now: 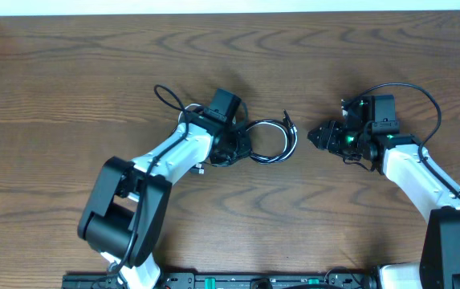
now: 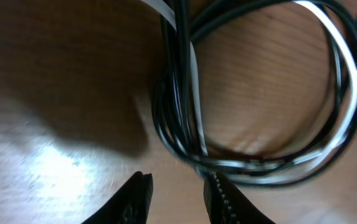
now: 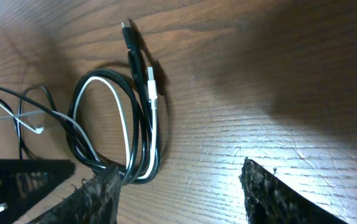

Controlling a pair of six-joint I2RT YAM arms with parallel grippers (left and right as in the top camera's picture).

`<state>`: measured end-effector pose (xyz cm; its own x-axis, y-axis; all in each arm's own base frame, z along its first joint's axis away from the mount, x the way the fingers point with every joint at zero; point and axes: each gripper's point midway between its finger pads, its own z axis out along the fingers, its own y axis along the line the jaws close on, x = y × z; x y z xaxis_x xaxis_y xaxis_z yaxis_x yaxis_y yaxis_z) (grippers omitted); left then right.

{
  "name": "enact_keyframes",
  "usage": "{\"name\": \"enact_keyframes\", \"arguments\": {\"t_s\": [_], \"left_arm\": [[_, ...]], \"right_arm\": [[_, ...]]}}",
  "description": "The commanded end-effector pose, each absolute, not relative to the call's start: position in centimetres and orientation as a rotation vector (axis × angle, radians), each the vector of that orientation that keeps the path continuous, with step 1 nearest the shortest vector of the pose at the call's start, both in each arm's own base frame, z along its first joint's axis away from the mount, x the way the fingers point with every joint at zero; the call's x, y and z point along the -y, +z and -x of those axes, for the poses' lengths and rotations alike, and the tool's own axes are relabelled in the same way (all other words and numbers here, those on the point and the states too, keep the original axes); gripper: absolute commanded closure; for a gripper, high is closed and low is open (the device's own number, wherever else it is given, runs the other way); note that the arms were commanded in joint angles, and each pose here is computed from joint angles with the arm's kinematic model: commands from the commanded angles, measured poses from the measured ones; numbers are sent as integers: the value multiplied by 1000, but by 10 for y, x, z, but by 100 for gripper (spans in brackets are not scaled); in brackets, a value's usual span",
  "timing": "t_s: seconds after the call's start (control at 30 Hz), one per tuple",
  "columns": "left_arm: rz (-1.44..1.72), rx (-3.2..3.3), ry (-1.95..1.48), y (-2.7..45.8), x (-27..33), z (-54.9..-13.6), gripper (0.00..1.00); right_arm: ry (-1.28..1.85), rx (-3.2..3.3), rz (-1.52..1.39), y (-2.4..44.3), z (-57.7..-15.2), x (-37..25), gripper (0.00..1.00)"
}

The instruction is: Untangle cables

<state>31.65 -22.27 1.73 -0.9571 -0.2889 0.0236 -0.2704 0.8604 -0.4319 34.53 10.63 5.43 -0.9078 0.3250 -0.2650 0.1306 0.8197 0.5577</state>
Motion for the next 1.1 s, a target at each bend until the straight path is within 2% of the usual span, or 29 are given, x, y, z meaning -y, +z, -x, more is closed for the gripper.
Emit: {"name": "enact_keyframes", "arguments": {"t_s": [0.0, 0.3, 0.43, 0.9, 0.97, 1.07], "left_arm": [[571, -2952, -623, 7, 223, -328, 68], [595, -2949, -586, -15, 222, -335, 69], [597, -2965, -572, -20, 222, -332, 81], [581, -3019, -401, -58, 212, -322, 81], [580, -3017, -403, -58, 212, -322, 92], [579, -3014, -406, -58, 212, -323, 93]], "right_arm": [[774, -2649, -346, 56, -348, -107, 42], [769, -2663, -339, 54, -345, -107, 41], [768, -2669, -339, 54, -344, -107, 42], [765, -2670, -330, 54, -344, -107, 41], [766, -2670, -330, 54, -344, -107, 41], [766, -2670, -330, 54, -344, -107, 41]]}}
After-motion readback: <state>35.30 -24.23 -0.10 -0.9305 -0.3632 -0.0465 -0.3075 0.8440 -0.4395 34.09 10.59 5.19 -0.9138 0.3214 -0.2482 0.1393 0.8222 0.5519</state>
